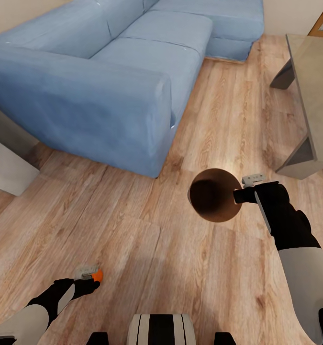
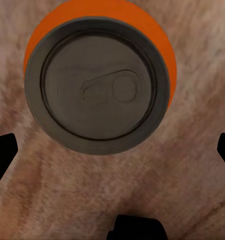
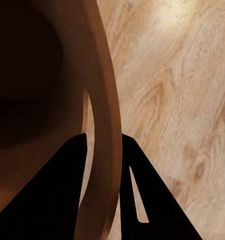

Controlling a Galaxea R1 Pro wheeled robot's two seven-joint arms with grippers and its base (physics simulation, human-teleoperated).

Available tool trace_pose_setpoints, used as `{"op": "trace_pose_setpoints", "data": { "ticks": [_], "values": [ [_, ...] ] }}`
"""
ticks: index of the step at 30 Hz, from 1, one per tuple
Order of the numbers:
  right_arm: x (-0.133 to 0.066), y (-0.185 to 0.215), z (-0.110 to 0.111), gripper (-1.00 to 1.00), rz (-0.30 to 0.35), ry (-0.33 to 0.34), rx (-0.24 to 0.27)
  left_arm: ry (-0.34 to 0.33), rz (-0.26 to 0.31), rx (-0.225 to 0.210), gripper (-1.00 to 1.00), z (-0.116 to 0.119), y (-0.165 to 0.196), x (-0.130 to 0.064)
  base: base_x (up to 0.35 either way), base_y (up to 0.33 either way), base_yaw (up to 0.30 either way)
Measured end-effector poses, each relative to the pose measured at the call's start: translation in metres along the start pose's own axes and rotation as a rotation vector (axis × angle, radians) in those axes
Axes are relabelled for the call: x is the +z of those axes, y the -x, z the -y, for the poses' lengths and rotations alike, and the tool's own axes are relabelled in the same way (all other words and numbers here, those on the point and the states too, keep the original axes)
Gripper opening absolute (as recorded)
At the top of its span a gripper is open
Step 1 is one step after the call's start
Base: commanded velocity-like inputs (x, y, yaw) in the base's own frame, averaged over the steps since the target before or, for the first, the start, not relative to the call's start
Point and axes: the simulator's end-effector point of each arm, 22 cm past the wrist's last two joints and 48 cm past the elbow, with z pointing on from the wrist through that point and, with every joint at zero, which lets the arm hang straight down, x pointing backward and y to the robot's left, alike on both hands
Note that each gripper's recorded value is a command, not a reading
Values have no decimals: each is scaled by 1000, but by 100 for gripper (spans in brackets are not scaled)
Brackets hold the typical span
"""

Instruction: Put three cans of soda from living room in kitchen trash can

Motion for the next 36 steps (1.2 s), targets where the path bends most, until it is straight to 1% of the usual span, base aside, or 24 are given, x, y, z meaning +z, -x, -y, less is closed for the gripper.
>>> {"op": "trace_pose_setpoints", "data": {
  "ticks": [16, 22, 27, 30, 36],
  "values": [
    [1, 0, 0, -100, -1, 0, -1, 1, -1, 0, 100, -1, 0, 0, 0, 0, 0],
    [1, 2, -14, -100, 2, 26, 6, 1, 0, 0, 100, -1, 0, 0, 0, 0, 0],
    [1, 1, -14, -100, 1, 20, 2, 0, 0, 0, 100, -1, 0, 0, 0, 0, 0],
    [1, 1, -16, -100, 2, 27, 5, 1, 0, 0, 100, -1, 0, 0, 2, 0, 0],
    [2, 1, -14, -100, 1, 20, 3, 0, -1, 0, 100, -1, -1, 0, 157, 45, 0]
  ]
}}
